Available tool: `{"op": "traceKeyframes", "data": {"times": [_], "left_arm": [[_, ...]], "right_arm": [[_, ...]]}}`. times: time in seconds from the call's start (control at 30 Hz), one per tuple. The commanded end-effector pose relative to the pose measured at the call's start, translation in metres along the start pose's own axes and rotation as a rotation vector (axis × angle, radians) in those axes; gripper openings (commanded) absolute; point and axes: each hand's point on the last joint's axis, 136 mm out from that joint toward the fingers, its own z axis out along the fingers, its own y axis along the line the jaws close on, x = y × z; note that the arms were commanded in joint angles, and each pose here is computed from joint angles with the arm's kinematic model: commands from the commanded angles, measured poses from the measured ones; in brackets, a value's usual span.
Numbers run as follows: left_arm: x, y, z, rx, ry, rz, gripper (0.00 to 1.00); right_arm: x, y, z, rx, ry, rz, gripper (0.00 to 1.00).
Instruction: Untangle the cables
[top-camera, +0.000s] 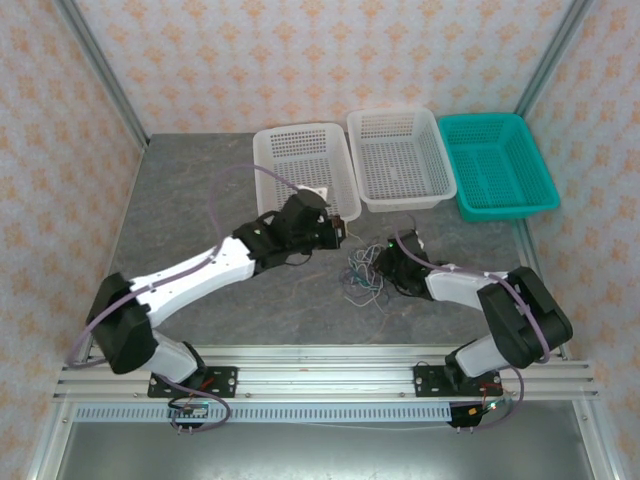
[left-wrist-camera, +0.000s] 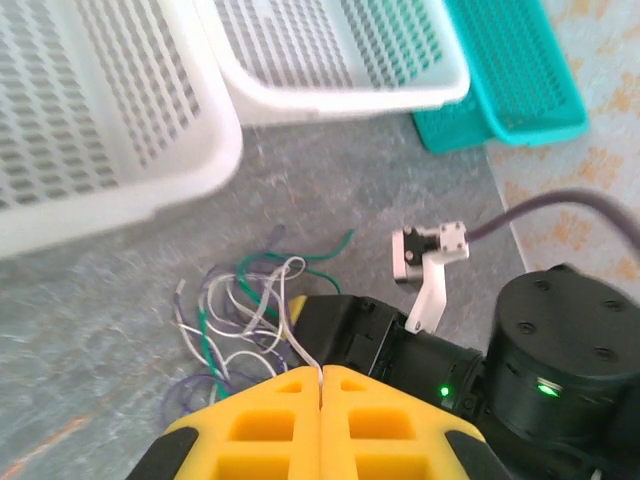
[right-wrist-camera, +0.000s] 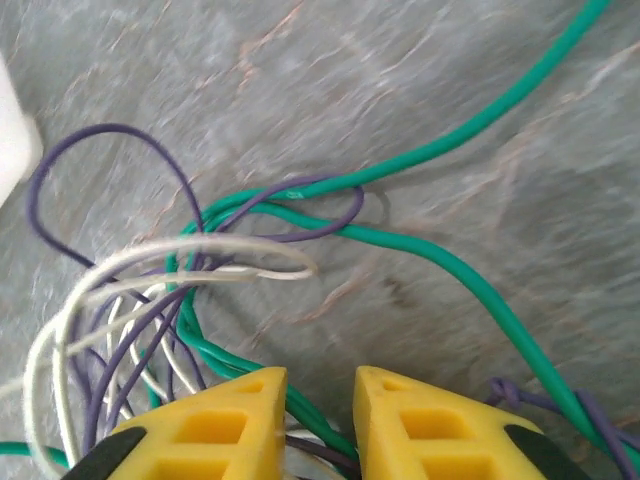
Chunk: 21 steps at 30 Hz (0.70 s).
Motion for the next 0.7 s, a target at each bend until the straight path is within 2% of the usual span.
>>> {"op": "traceKeyframes", "data": {"times": [0.0,0.17,0.3,0.37,0.5,0.6,0.67], "left_arm": [[-0.053,0.027,-0.059,-0.124,-0.140,-0.031,0.00],[-0.104,0.052,-0.130,-0.156,-0.270,-0.099,0.00],[-0.119,0.058,-0.168,-0.184,-0.321,-0.099,0.00],[-0.121,0.055,-0.177,-0.163,-0.340,-0.100,0.00],[-0.110,0.042,-0.163,-0.073,-0.277,-0.098,0.00],[-0.098,0.048,-0.150,-0.082,-0.215,-0.100,0.00],[-0.091,0.053,-0.147,-0.096,-0.200,-0.103,0.00]], "right_arm": [[0.001,-0.076,-0.004,0.248,-0.023,0.115,0.25],[-0.003,-0.086,-0.007,0.265,-0.024,0.137,0.26],[-0.006,-0.087,-0.007,0.277,-0.038,0.170,0.27],[-0.009,-0.078,-0.009,0.239,-0.035,0.167,0.27],[-0.021,-0.015,-0.034,-0.018,-0.026,0.070,0.43],[-0.028,0.043,-0.073,-0.226,-0.078,-0.106,0.57],[-0.017,0.077,-0.095,-0.334,-0.092,-0.261,0.63]]}}
